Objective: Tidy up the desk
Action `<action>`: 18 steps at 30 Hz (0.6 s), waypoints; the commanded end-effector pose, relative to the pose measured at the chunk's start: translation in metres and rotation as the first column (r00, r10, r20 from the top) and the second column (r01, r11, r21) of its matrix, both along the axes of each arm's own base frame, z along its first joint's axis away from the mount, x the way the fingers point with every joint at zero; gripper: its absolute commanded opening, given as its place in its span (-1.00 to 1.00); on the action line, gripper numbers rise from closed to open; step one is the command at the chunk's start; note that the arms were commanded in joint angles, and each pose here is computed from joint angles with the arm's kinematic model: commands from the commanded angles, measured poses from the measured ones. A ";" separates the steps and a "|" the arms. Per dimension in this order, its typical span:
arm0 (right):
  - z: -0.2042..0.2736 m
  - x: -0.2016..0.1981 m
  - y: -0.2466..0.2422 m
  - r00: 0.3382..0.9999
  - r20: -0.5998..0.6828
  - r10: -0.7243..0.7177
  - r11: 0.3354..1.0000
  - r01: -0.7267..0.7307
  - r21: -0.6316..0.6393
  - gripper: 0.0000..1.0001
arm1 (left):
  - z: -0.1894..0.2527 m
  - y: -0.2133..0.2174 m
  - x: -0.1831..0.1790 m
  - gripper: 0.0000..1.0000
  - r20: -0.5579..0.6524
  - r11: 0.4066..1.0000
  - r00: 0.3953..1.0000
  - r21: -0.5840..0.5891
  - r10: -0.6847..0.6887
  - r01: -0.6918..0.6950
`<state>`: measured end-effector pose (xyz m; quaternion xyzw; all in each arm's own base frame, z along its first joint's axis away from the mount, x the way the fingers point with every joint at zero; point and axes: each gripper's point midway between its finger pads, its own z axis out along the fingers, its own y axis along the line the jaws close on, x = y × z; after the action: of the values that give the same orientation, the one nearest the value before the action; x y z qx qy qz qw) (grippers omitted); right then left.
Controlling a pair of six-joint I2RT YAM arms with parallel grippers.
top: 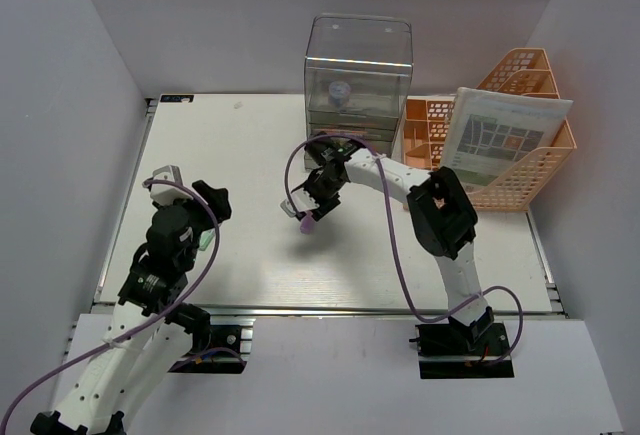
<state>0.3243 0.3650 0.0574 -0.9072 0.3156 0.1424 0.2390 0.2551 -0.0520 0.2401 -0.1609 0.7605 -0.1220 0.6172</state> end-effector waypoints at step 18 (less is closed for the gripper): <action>-0.038 -0.001 -0.005 0.979 0.024 0.201 0.953 -0.190 -0.234 0.13 | 0.006 0.001 -0.002 0.52 0.029 1.000 1.000 0.000 -0.008 0.008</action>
<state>0.3349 0.3698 0.0280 -0.9451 0.2579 0.1026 0.1724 0.2541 -0.0515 0.2432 -0.1593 0.7568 -0.1236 0.6218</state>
